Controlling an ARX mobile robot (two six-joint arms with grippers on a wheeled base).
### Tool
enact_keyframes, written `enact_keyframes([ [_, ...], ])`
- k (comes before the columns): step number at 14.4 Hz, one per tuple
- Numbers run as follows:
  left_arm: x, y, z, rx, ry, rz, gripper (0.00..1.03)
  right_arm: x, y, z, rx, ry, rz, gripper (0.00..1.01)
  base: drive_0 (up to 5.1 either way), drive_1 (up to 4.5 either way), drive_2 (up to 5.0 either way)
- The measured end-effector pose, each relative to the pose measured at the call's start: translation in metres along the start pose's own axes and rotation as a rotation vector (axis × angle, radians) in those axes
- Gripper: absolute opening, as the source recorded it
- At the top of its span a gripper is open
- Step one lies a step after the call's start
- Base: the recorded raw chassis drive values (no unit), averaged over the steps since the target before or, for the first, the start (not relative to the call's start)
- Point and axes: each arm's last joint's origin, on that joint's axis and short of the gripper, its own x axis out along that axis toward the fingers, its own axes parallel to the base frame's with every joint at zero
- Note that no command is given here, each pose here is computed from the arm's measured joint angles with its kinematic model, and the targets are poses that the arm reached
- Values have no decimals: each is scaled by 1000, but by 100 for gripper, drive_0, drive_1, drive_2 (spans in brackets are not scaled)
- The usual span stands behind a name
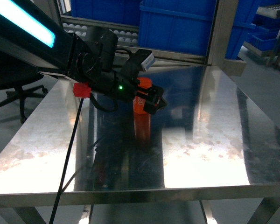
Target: Pick capacitor and pack into box
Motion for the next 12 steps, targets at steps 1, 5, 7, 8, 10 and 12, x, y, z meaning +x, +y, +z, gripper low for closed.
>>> enact_keyframes([
  [1,0,0,2,-4,-2,1,87,0,0,0,0,0,0,98,0,0,0],
  [5,-4,6,4,-31,8,12,45,0,0,0,0,0,0,98,0,0,0],
  [7,-7,12,8,-32,-11,48,44,0,0,0,0,0,0,98,0,0,0],
  [8,-13,19,13,-49,-45,90,44,0,0,0,0,0,0,98,0,0,0],
  [10,-56,33,31,-59,-160,219,44,0,0,0,0,0,0,98,0,0,0],
  [12,-145,40,65,-30,-372,421,44,0,0,0,0,1,0,98,0,0,0],
])
